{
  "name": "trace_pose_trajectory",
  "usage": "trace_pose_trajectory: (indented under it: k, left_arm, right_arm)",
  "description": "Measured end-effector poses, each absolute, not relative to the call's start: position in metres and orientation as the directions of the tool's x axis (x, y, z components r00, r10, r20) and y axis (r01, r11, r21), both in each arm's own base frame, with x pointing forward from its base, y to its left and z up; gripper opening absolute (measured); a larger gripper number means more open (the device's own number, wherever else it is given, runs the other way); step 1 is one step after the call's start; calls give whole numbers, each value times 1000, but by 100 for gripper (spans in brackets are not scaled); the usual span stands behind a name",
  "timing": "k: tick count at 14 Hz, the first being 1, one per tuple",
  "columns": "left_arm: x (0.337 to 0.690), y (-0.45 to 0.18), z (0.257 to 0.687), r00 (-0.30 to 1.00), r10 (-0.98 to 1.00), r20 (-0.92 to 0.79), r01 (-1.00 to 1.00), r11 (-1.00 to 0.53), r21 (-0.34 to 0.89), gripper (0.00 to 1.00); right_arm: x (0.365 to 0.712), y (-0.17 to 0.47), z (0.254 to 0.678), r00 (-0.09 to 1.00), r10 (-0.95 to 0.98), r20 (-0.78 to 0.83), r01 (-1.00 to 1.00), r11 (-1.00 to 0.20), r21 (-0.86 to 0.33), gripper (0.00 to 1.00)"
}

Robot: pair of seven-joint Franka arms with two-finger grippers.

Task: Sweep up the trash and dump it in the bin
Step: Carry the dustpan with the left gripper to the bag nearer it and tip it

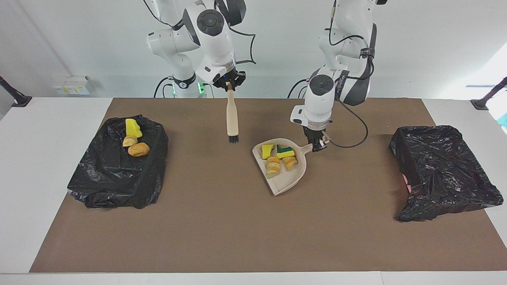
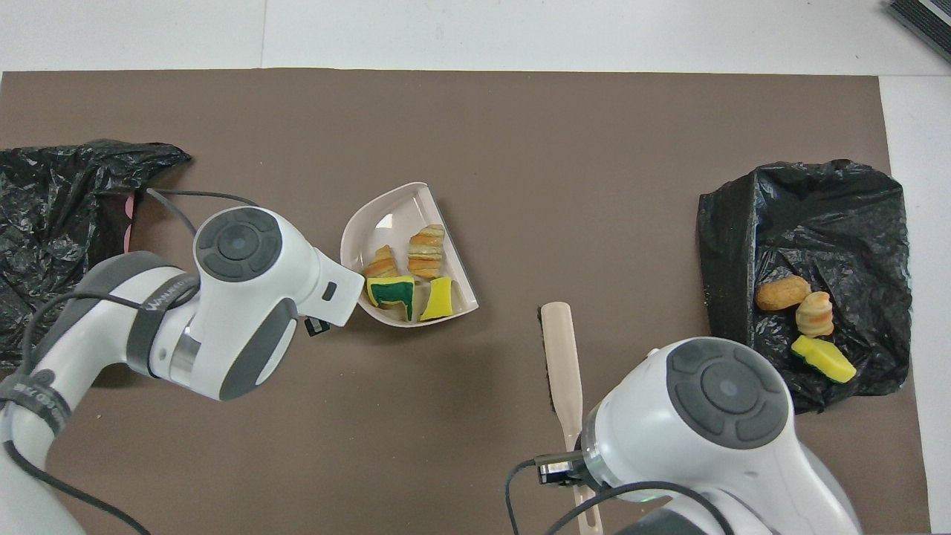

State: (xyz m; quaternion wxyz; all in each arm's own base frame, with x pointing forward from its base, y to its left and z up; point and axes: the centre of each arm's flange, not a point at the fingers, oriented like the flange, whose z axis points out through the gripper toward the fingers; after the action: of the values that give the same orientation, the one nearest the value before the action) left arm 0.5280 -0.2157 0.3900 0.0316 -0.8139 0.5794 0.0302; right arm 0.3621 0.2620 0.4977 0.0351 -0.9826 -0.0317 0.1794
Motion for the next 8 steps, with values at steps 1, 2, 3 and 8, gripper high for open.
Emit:
trace_pose_trajectory:
  k: [1, 2, 3, 8]
  left_arm:
    - [539, -199, 403, 320, -944, -81, -947, -321, -8, 31]
    - [550, -181, 416, 314, -946, -78, -949, -315, -2, 31]
    - [560, -162, 429, 308, -949, -73, -951, -309, 1, 31]
    - [594, -65, 486, 245, -968, -46, -969, -246, 14, 31]
  right_arm:
    - [353, 270, 483, 935, 89, -343, 65, -995, -81, 27]
    - [345, 280, 469, 938, 101, -332, 79, -994, -81, 27]
    - [336, 289, 456, 940, 100, -328, 80, -994, -73, 27]
    - [318, 301, 433, 940, 39, -338, 24, -999, -48, 27]
